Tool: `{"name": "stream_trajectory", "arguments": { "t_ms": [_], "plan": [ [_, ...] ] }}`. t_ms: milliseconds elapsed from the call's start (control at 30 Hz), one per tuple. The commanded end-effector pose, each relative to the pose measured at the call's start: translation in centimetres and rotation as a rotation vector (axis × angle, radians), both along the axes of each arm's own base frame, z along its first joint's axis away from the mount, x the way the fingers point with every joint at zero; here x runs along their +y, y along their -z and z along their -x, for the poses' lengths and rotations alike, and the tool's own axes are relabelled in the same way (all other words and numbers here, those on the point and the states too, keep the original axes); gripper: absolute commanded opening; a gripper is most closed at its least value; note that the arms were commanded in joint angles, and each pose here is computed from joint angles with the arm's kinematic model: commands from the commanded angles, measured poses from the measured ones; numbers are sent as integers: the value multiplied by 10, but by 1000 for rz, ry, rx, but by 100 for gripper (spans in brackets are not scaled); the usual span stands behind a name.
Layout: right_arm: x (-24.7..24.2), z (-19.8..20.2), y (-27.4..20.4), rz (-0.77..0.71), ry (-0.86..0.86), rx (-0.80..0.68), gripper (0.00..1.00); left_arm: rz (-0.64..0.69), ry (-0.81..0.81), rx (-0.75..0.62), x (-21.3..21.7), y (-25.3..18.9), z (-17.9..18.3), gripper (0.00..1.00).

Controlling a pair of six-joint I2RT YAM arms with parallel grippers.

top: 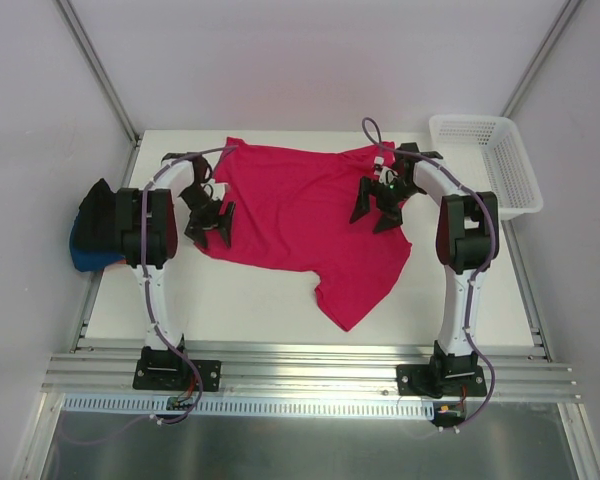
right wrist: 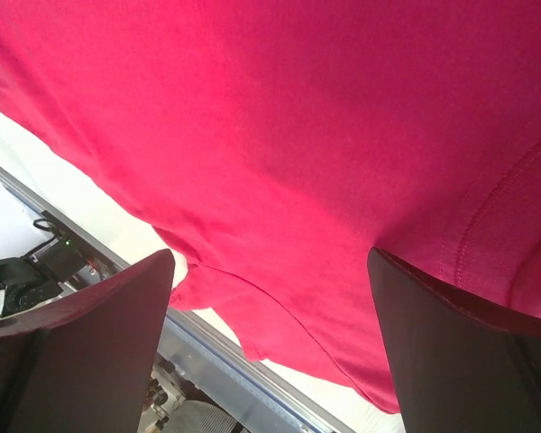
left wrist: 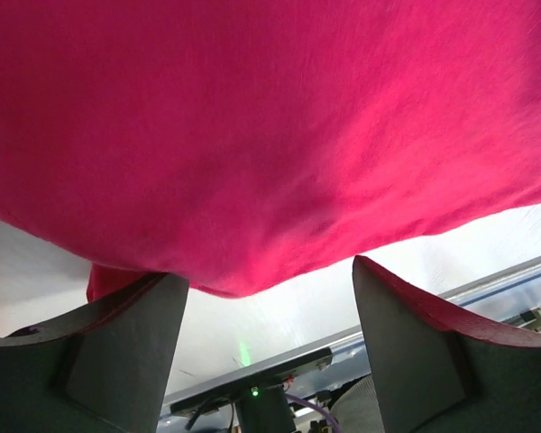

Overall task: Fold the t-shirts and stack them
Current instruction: Flatten out the tshirt

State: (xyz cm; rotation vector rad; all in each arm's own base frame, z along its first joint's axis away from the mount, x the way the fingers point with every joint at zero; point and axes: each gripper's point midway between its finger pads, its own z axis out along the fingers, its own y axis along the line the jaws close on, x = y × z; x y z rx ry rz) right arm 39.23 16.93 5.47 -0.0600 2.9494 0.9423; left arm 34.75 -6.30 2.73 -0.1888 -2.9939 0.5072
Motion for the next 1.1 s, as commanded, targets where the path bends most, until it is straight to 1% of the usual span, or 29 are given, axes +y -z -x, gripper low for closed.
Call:
{"name": "stream_trajectory", "arguments": {
  "t_ms": [0,67,100,167,200,300,467,633,733,800,833,867,900,933,967,1033,1067],
  "plan": [
    [-5,-1,-14,11,-3,-45,92,-15,4,66,9,-4,32,73],
    [-6,-2,-15,14,-3,-53,93,-8,5,85,7,-8,47,73],
    [-6,-3,-15,14,-3,-55,92,-8,2,97,8,-13,61,73],
    [-6,-4,-16,13,-2,-60,92,-8,3,109,8,-17,75,73],
    [-6,-5,-17,13,-1,-65,93,-13,4,135,9,-16,88,73],
    [-6,-6,-20,10,-3,-71,93,-36,-1,129,13,-25,106,73],
    [-12,7,-32,26,-32,-92,92,-42,-16,123,13,-27,119,74],
    [-34,41,-19,78,-21,-32,92,-52,-22,110,14,-22,116,74],
    [-37,50,-27,61,-12,-27,92,-53,-18,82,14,-25,106,74],
    [-40,51,-33,61,-16,-40,92,-63,-8,52,17,-30,96,74],
    [-40,47,-40,60,-14,-69,92,-79,-1,37,20,-31,91,74],
    [-43,40,-45,70,2,-95,92,-80,8,-18,20,-39,74,74],
    [-46,30,-50,74,12,-135,92,-84,12,-35,22,-43,66,74],
    [-46,11,-66,75,18,-207,92,-86,17,-66,22,-49,54,74],
    [-50,-2,-72,95,24,-246,92,-92,24,-163,23,-68,25,75],
    [-57,-27,-77,136,10,-304,90,-92,30,-225,24,-78,-5,75],
    [-62,-50,-96,162,17,-387,85,-108,35,-302,26,-90,-36,76]
  ]
}}
